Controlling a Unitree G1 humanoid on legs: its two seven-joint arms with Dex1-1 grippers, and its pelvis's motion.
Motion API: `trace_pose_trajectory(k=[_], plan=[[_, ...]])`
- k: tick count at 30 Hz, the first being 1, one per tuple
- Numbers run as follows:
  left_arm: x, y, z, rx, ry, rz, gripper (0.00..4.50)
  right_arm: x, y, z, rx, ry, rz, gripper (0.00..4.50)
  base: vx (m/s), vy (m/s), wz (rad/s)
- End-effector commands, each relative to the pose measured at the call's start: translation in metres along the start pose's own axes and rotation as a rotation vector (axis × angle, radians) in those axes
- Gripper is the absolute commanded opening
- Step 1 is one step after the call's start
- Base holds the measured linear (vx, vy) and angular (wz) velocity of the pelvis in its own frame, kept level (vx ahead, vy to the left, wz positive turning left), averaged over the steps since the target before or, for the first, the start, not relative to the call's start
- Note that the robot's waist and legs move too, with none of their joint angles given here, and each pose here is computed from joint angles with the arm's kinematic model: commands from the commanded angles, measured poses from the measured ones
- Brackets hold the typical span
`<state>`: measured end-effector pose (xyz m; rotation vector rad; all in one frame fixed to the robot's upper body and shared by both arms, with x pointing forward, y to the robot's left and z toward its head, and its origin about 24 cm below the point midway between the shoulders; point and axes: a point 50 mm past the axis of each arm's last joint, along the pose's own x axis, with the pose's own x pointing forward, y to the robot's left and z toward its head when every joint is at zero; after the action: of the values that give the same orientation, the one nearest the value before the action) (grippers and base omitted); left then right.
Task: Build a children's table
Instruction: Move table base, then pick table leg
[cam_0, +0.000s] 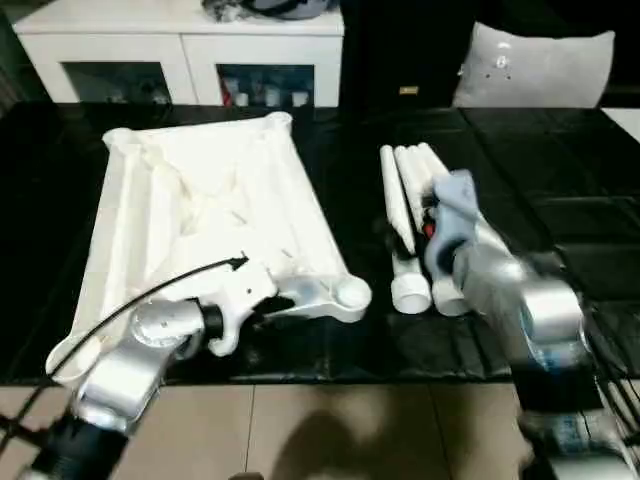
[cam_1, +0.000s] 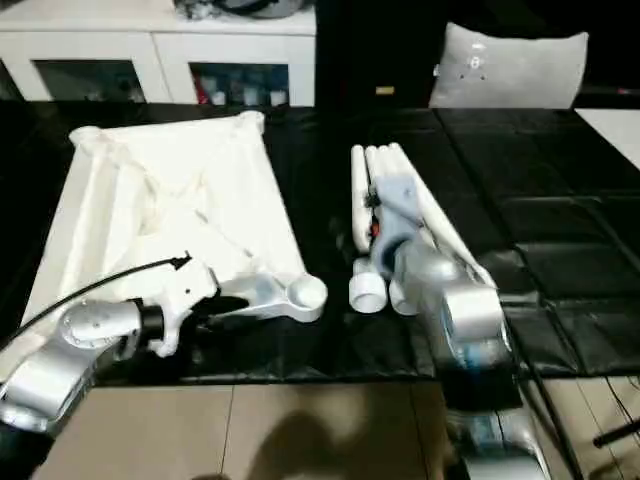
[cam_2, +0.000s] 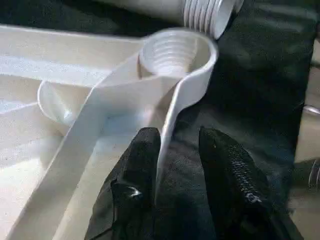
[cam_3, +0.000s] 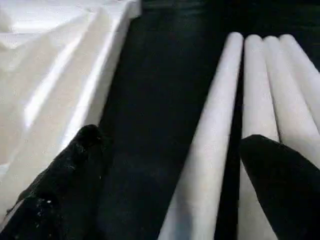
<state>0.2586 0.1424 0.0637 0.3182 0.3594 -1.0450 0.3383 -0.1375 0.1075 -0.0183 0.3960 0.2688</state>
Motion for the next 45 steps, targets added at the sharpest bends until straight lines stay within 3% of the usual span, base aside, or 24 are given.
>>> trace_pose_trajectory(k=[1,5,11,15,25,32,45], plan=[[0.002,-0.008,0.007,-0.007,-0.029,-0.009,1.78,0.007,-0.007,-0.006,0.010,0.071,-0.054,4.50,0.000,0.000,0.00],[0.003,-0.013,0.012,0.001,-0.048,0.049,2.02,0.016,-0.009,-0.005,0.021,0.102,-0.074,4.50,0.000,0.000,0.00],[0.004,-0.016,0.018,0.001,-0.061,0.085,2.02,0.024,-0.001,-0.005,0.038,0.142,-0.035,4.50,0.000,0.000,0.00],[0.001,-0.014,0.018,0.010,-0.044,0.110,2.02,0.031,0.000,-0.016,0.059,0.217,-0.045,4.50,0.000,0.000,0.00],[0.000,-0.017,0.017,0.006,-0.035,0.112,2.02,0.033,-0.001,-0.021,0.069,0.229,-0.074,4.50,0.000,0.000,0.00],[0.000,-0.017,0.016,0.005,-0.023,0.113,2.02,0.036,-0.002,-0.036,0.138,0.313,-0.061,4.50,0.000,0.000,0.00],[0.002,-0.016,0.020,0.006,-0.033,0.114,2.16,0.038,-0.005,-0.037,0.242,0.319,-0.057,3.45,0.000,0.000,0.00]])
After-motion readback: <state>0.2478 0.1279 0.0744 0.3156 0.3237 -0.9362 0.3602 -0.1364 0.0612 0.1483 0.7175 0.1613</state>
